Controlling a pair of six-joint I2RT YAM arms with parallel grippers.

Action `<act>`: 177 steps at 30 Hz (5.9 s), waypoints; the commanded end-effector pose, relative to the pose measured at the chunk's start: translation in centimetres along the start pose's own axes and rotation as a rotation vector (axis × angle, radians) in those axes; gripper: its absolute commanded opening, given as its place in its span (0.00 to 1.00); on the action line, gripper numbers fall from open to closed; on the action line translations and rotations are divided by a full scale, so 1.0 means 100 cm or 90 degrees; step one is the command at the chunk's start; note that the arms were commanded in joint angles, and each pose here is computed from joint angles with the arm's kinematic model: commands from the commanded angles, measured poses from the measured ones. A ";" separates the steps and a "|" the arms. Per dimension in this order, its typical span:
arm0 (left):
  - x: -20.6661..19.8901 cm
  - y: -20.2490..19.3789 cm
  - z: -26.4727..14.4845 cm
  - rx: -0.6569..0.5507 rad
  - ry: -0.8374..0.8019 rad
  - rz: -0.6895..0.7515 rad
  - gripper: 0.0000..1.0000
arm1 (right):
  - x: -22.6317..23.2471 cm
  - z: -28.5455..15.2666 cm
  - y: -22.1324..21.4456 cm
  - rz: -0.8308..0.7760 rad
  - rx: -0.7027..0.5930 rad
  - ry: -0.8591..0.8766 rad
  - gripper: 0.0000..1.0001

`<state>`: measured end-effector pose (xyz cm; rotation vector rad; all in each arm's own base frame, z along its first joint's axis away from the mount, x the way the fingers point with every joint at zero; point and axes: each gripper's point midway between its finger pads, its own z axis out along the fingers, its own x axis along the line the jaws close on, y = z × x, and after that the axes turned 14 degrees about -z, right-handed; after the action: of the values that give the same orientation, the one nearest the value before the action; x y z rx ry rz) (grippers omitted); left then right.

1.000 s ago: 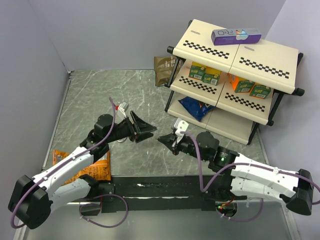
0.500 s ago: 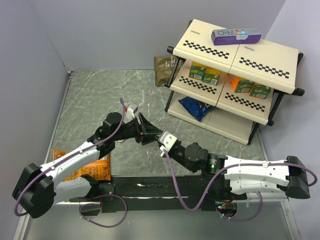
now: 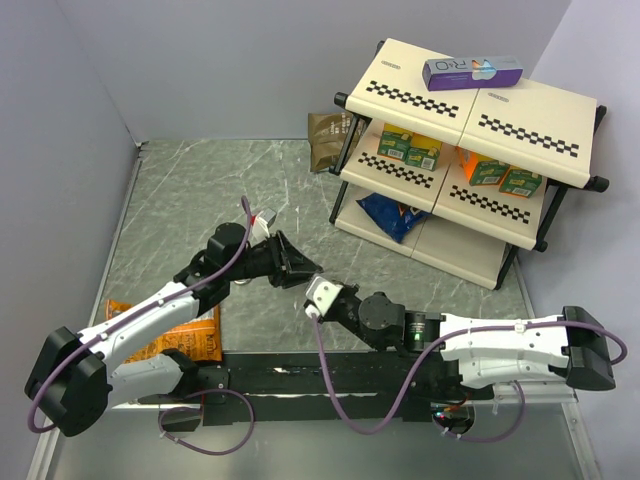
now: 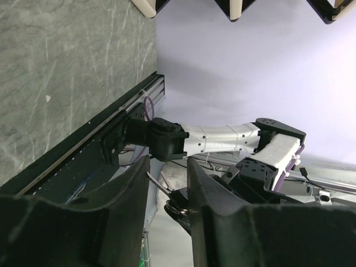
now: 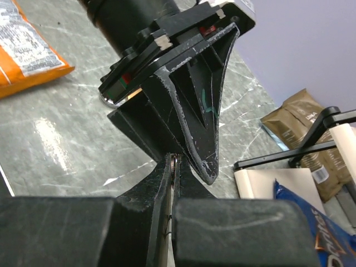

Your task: Unlock with the key

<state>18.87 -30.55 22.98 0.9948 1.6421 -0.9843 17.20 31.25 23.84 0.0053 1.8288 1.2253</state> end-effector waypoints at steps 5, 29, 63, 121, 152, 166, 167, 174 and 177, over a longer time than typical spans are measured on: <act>-0.010 -0.007 -0.003 0.017 -0.002 0.029 0.21 | -0.006 -0.001 0.007 -0.039 0.003 -0.019 0.00; -0.039 0.044 -0.024 -0.224 -0.091 0.188 0.01 | 0.010 -0.024 -0.024 0.176 0.052 -0.040 0.87; -0.069 -0.050 -0.071 -0.035 -0.331 0.625 0.01 | -0.013 -0.028 0.072 0.605 -0.296 0.284 0.48; -0.062 -0.042 -0.061 -0.033 -0.299 0.605 0.14 | -0.018 -0.015 0.066 0.596 -0.285 0.249 0.00; 0.127 0.106 -0.048 -0.398 0.198 0.195 0.99 | -0.033 -0.054 -0.054 0.638 -0.077 0.007 0.00; 0.186 0.168 -0.063 -0.438 0.321 0.146 0.99 | -0.036 -0.068 -0.054 0.646 -0.093 -0.010 0.00; 0.188 0.174 -0.068 -0.458 0.334 0.145 0.99 | -0.036 -0.068 -0.054 0.648 -0.092 -0.008 0.00; 0.194 0.210 -0.087 -0.520 0.404 0.156 0.99 | -0.031 -0.064 -0.057 0.653 -0.078 0.001 0.00; 0.187 0.221 -0.086 -0.529 0.393 0.170 0.99 | -0.029 -0.063 -0.057 0.655 -0.074 0.007 0.00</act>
<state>31.58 -13.77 4.41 0.8866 2.0322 0.1393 17.02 22.28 22.11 0.9592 1.7856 1.9909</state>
